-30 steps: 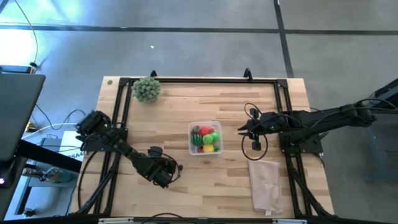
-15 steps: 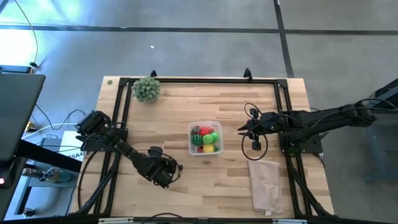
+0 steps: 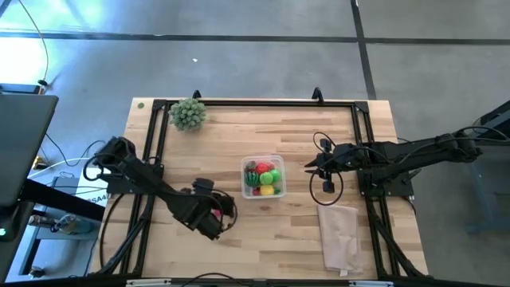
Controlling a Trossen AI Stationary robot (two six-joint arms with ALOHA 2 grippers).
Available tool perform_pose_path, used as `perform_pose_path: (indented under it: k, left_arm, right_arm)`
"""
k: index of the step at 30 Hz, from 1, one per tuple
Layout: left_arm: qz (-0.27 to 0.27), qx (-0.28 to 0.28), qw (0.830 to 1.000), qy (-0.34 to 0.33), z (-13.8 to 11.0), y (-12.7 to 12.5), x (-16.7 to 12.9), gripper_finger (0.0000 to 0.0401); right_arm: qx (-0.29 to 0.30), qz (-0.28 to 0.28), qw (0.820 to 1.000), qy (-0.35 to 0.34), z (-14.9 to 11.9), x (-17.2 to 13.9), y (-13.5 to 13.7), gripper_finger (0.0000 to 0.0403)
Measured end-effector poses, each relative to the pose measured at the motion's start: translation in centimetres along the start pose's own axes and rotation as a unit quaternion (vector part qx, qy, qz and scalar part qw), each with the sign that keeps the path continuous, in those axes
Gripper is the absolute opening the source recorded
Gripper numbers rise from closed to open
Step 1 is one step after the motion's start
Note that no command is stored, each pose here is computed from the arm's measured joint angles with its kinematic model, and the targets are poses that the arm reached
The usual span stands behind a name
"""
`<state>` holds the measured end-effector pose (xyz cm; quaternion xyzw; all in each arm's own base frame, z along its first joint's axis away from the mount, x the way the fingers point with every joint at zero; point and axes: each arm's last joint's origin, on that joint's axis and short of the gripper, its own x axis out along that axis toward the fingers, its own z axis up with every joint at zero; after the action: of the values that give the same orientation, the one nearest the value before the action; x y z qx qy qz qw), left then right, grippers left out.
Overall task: Pick and placing Produce into tupperware
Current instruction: Put the left red cherry into the transparent bin
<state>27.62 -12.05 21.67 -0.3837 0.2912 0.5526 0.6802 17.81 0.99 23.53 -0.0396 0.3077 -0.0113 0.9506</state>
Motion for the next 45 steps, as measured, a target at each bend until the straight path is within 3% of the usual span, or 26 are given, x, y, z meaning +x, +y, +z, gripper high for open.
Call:
perform_pose_path:
  k: [9,17,27,45]
  left_arm:
    - [-0.061,0.064,0.996,-0.005,5.7,-4.9,-1.6,0.0087]
    - [-0.114,0.137,0.983,0.040,9.1,-8.1,1.7,0.0087]
    - [-0.113,0.181,0.969,0.121,8.5,-10.3,8.1,0.0087]
    - [-0.091,0.197,0.966,0.137,7.0,-10.6,10.4,0.0088]
  right_arm:
    - [0.000,0.000,1.000,0.000,0.0,0.0,0.0,0.0067]
    - [0.000,0.000,1.000,0.000,0.0,0.0,0.0,0.0067]
    - [0.000,0.000,1.000,0.000,0.0,0.0,0.0,0.0067]
    - [0.000,0.000,1.000,0.000,0.0,0.0,0.0,0.0067]
